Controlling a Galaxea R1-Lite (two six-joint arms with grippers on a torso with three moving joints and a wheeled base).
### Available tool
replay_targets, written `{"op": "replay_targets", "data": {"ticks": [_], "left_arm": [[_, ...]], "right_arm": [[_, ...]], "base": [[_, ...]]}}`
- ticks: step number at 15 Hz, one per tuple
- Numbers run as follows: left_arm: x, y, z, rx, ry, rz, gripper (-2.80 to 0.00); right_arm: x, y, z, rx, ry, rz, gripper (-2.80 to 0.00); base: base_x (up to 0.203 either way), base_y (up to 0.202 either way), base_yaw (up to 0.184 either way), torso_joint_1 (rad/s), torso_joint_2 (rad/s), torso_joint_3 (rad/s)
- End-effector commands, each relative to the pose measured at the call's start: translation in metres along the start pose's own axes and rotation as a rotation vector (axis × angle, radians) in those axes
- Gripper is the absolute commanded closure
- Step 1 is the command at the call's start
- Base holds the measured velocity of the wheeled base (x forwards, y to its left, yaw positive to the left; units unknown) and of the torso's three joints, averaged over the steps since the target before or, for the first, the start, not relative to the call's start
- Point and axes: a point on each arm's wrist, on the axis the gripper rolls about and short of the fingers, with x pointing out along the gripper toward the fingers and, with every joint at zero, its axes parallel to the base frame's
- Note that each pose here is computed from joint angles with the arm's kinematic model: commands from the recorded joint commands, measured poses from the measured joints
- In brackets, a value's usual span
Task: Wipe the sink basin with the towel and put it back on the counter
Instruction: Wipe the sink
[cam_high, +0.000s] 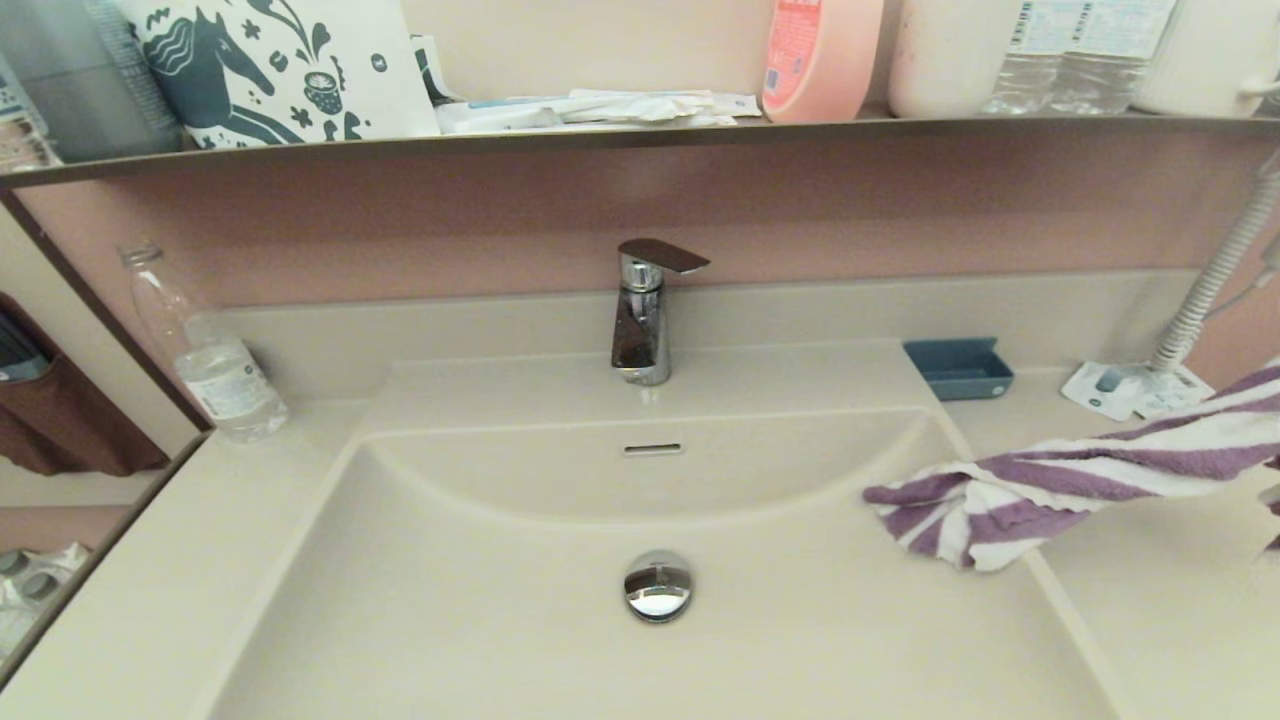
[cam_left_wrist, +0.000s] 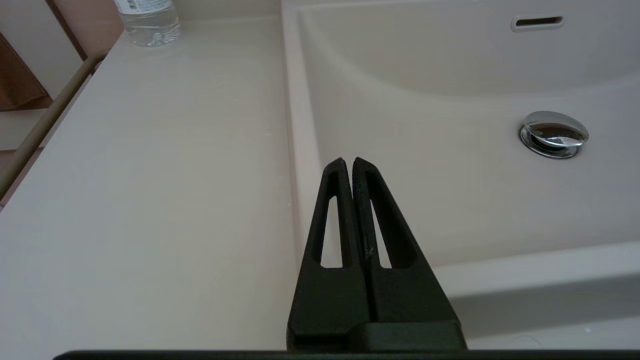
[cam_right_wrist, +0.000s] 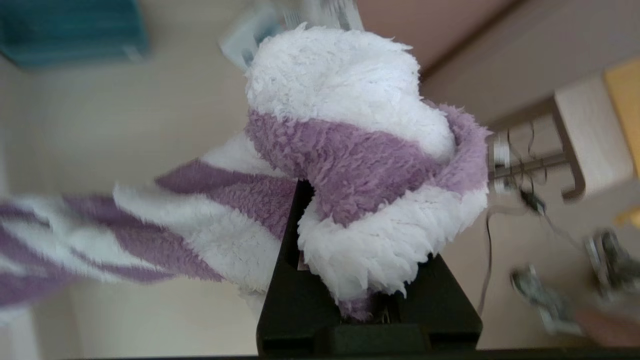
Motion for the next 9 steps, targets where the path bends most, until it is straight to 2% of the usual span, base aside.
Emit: {"op": "replay_targets", "data": {"ticks": [1, 5, 9], "left_arm": [[0.0, 0.0, 0.0, 0.0, 0.001, 0.0, 0.0], [0.0, 0.0, 0.0, 0.0, 0.001, -0.001, 0.0], [0.0, 0.0, 0.0, 0.0, 0.001, -0.001, 0.0]], "right_arm": [[0.006, -0.008, -0.009, 0.0, 0.063, -0.036, 0.0], [0.029, -0.032, -0.017, 0.0, 0.164, -0.132, 0.0], [0.045, -0.05, -0.011, 0.033, 0.178, -0.187, 0.0]], "base": [[0.0, 0.0, 0.0, 0.0, 0.0, 0.0], [0.0, 0.0, 0.0, 0.0, 0.0, 0.0], [0.0, 0.0, 0.0, 0.0, 0.0, 0.0]]}}
